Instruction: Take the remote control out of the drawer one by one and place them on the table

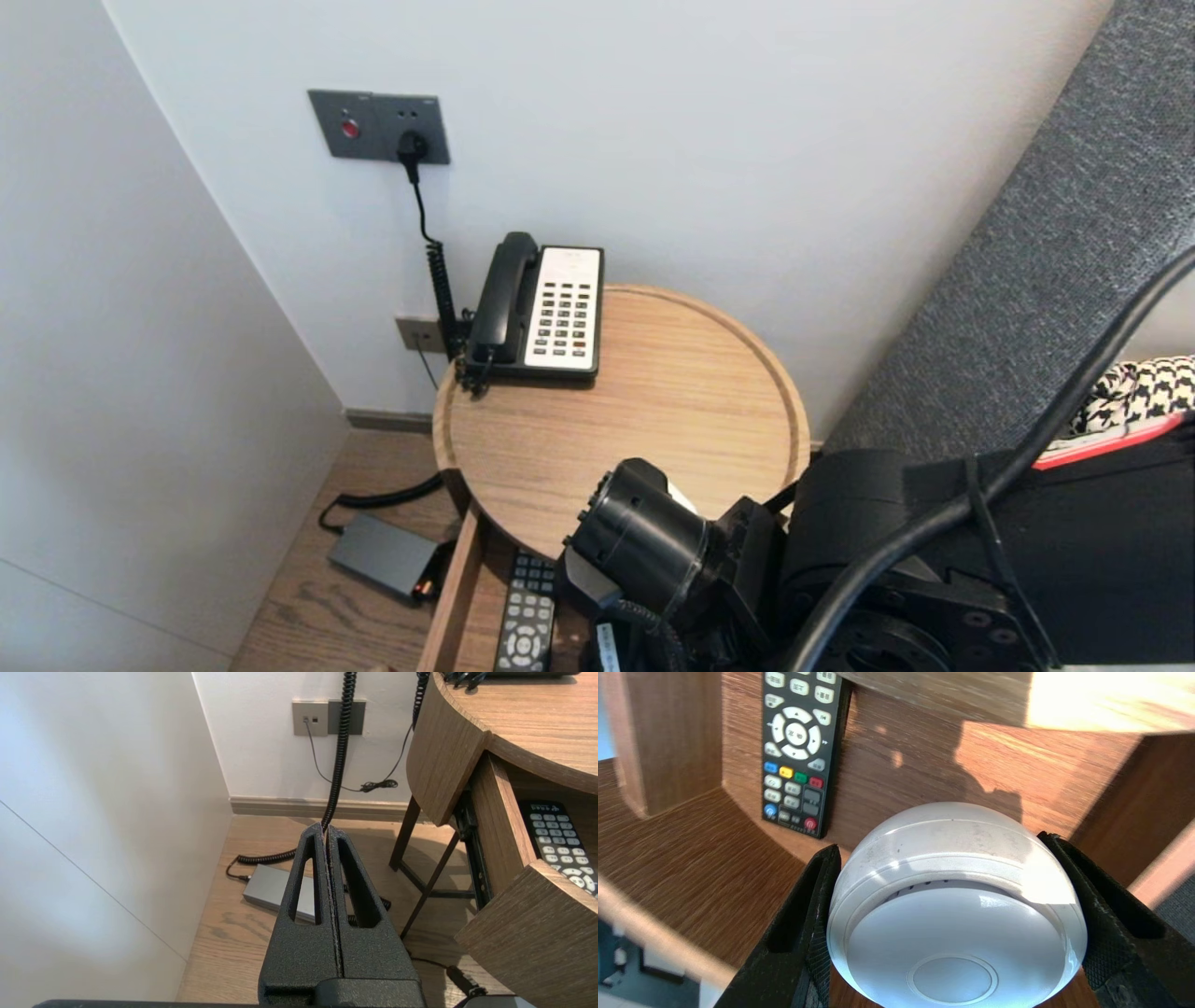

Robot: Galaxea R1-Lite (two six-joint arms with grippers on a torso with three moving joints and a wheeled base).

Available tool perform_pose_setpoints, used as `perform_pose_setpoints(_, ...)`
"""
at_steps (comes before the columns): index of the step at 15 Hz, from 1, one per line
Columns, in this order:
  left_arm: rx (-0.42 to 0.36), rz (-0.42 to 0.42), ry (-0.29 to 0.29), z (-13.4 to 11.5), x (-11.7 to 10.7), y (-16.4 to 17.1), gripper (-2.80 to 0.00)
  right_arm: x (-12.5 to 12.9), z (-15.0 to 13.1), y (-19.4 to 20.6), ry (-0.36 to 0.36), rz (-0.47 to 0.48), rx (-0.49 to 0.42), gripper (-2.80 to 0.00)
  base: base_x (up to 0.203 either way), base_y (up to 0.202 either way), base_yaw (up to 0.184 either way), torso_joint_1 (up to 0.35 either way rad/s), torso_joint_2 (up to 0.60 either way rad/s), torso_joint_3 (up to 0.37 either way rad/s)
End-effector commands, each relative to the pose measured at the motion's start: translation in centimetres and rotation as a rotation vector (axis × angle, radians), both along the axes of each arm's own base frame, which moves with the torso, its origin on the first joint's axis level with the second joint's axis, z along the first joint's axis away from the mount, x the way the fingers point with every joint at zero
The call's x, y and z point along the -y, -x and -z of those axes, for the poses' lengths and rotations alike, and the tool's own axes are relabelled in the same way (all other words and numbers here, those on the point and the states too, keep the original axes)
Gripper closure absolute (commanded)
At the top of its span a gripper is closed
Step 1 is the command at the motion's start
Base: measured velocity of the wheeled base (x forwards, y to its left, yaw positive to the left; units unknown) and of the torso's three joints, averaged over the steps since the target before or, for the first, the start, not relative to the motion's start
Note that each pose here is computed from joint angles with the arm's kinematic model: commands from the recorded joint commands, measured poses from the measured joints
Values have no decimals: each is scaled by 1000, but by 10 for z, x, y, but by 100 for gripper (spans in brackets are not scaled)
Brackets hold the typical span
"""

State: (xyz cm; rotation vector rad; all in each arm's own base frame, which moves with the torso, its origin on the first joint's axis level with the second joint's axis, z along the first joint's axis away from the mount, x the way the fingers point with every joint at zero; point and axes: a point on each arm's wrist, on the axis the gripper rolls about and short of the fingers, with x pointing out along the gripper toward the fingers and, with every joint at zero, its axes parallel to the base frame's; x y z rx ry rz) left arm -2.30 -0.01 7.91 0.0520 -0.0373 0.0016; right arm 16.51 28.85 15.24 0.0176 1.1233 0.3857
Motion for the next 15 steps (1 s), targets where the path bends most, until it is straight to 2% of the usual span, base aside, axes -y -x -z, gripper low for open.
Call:
perform_pose_setpoints(1,-11,-1,0,3,0,-1,0,6,-13,3,-33,6,17,0,0,0,0,0,0,0)
perform_pose_setpoints(7,-11,-1,0,3,0,-1,0,10,-28,4,-56,7,34,0,0,0,0,0,0,0)
perform_pose_setpoints(15,-11,-1,0,3,0,-1,0,22,-56,-33,-92,65,106,0,0,0,0,0,0,0)
